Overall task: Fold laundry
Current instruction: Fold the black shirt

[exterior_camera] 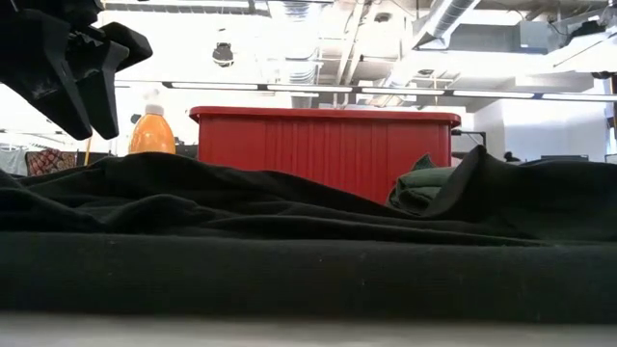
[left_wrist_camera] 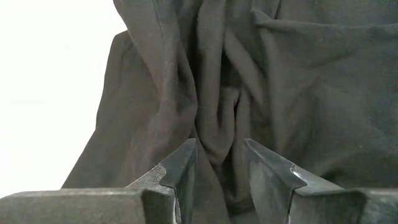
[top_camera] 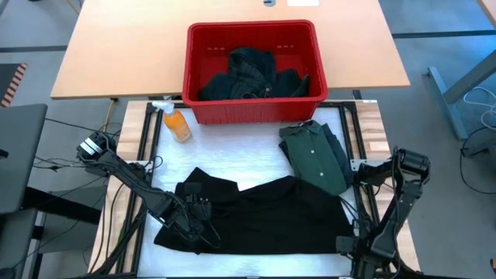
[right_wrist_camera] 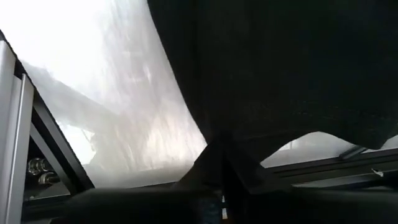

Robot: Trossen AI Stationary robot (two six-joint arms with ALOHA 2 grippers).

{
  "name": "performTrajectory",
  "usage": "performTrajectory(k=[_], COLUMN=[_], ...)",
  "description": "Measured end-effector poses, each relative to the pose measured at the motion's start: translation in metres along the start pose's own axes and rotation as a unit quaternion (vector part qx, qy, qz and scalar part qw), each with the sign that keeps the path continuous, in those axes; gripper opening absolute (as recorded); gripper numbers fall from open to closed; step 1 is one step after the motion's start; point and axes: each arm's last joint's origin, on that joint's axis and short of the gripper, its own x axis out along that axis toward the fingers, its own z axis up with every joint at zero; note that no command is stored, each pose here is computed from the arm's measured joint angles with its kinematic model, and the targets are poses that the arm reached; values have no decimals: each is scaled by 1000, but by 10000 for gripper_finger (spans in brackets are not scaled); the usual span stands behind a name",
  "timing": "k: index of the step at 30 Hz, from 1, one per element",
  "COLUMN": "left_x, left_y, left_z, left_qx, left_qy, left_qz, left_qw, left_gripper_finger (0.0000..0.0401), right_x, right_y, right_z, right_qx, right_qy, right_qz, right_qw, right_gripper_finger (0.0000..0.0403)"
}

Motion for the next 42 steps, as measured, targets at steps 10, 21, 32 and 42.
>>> performTrajectory(k=[10,21,32,42], left_x=[0,0,0,1], left_y=[0,0,0,2], left_z=[0,0,0,0], left_qx=[-1,-9,-11,-6], left_qy=[0,0,3,3], left_qz=[0,0,-2,2], left_qw=[1000,1000,1000,1000], left_gripper_finger=[119,119,119,119], right_x=[-23,-53,-22,-15], right_y=[6,-21,-65,-76], right_z=[2,19,44,55], right_qx=[-5,79,141,96], right_qy=[13,34,115,149], right_qz=[-1,-131,-205,-191], right_qw=[1000,988,962,966], right_gripper_finger=[11,13,13,54])
